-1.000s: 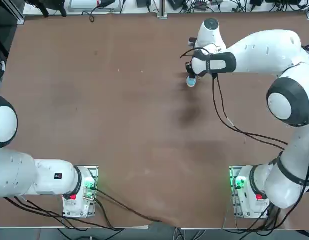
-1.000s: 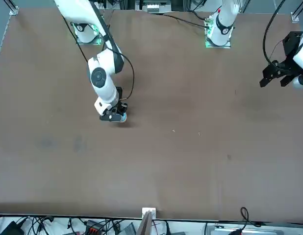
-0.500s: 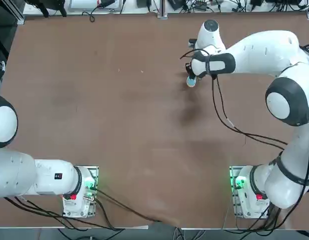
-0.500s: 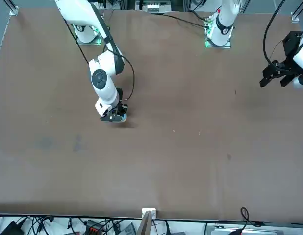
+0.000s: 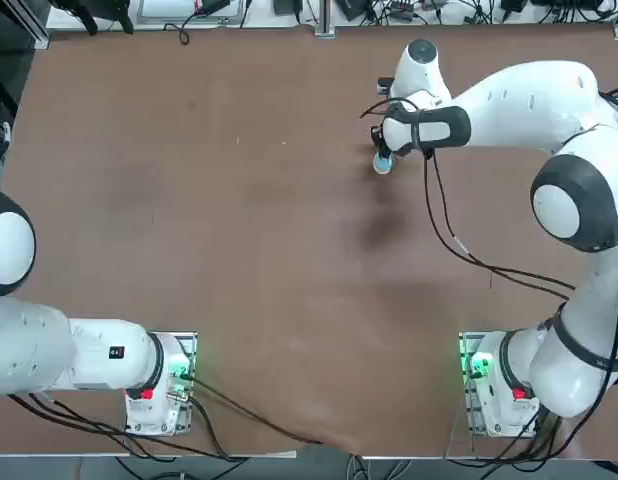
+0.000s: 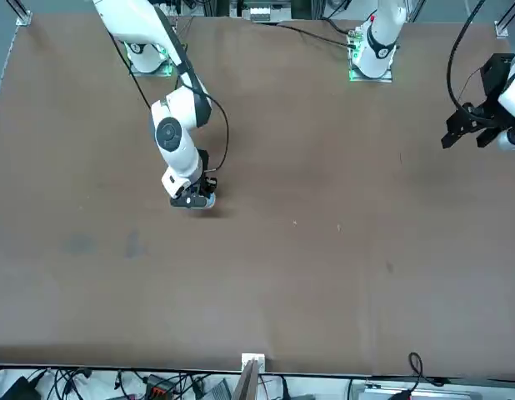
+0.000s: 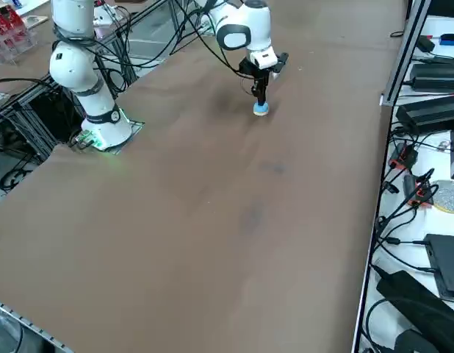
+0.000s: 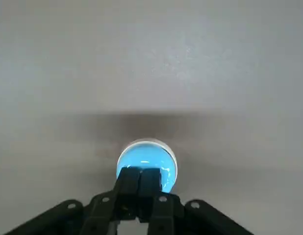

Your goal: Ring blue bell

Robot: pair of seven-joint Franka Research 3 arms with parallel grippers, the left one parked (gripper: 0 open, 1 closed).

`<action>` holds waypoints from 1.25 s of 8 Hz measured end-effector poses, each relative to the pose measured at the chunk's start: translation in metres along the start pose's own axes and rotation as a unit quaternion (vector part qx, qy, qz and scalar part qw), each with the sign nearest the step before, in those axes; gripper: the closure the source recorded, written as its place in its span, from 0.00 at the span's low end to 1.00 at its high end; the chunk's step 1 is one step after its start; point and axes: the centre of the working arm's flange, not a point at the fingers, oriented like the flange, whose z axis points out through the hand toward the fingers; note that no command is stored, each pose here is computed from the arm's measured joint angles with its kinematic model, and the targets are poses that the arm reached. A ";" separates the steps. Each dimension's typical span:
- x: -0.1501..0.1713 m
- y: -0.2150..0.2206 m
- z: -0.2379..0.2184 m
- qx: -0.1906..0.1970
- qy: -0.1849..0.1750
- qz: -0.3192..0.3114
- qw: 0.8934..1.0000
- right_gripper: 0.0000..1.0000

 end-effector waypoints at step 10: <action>0.023 0.027 -0.145 -0.013 -0.051 0.028 0.998 0.99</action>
